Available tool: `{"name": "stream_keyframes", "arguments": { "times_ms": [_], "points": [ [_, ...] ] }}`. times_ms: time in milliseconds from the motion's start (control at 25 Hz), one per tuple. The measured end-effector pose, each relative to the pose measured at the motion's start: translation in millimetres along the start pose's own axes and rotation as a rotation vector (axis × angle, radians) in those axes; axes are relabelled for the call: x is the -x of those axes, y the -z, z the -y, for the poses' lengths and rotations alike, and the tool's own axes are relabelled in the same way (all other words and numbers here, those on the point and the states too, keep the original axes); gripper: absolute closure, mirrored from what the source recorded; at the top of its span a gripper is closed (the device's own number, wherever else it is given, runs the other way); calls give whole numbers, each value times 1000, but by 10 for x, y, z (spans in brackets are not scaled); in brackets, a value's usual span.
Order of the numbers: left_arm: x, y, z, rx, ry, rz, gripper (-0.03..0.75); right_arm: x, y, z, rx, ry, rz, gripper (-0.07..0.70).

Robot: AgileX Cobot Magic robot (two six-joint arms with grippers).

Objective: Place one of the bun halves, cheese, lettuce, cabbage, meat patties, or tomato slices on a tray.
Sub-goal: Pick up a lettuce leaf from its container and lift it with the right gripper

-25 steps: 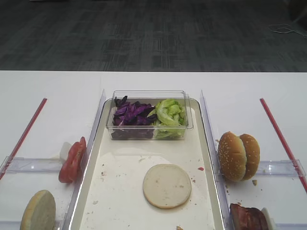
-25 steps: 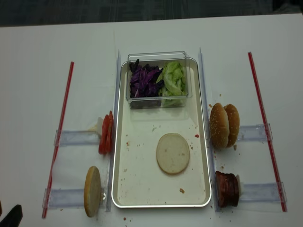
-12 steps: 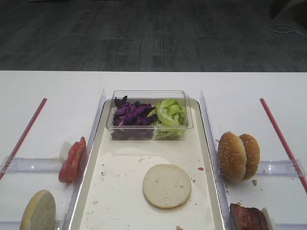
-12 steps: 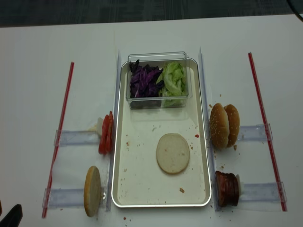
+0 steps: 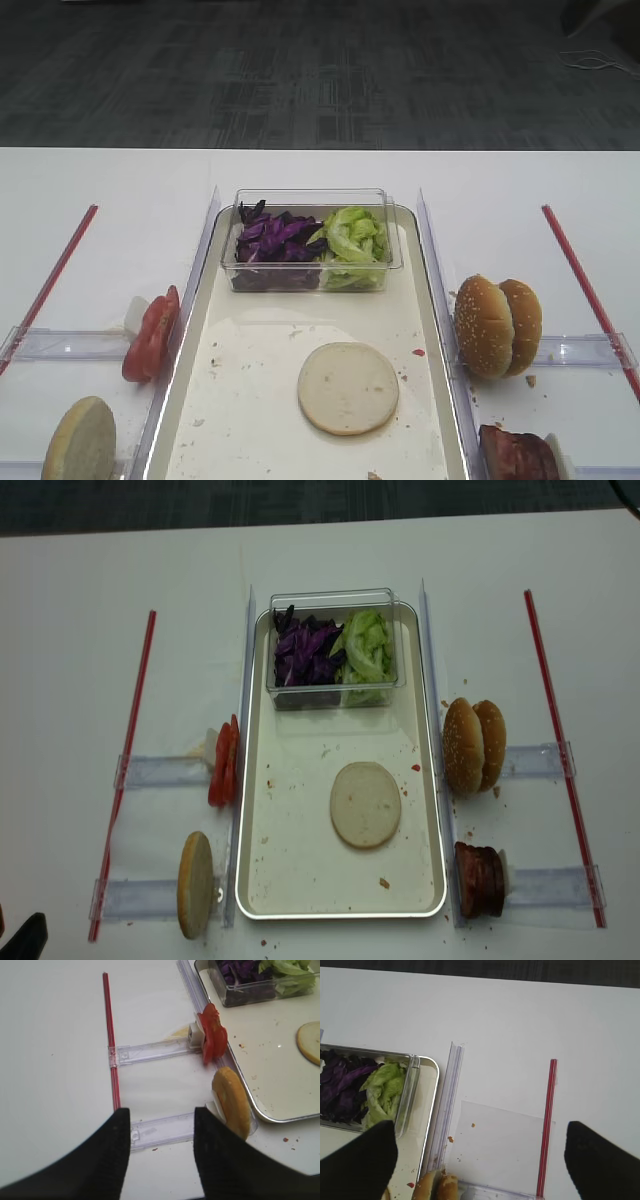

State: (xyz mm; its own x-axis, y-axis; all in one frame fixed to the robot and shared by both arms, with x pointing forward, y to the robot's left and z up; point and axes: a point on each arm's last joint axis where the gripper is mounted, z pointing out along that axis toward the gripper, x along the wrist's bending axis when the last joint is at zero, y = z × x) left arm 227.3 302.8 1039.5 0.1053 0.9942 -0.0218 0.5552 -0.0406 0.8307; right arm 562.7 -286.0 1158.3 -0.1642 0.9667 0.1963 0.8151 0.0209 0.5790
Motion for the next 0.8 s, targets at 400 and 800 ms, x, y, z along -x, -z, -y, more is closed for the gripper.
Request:
{"name": "stream_keyframes", "arguments": {
  "times_ms": [400, 800],
  "points": [
    [0, 0, 0, 0, 0, 0, 407, 12, -43, -3, -10, -87, -1, -67],
    [0, 0, 0, 0, 0, 0, 407, 44, -376, 31, -128, -139, 16, -67]
  ]
}}
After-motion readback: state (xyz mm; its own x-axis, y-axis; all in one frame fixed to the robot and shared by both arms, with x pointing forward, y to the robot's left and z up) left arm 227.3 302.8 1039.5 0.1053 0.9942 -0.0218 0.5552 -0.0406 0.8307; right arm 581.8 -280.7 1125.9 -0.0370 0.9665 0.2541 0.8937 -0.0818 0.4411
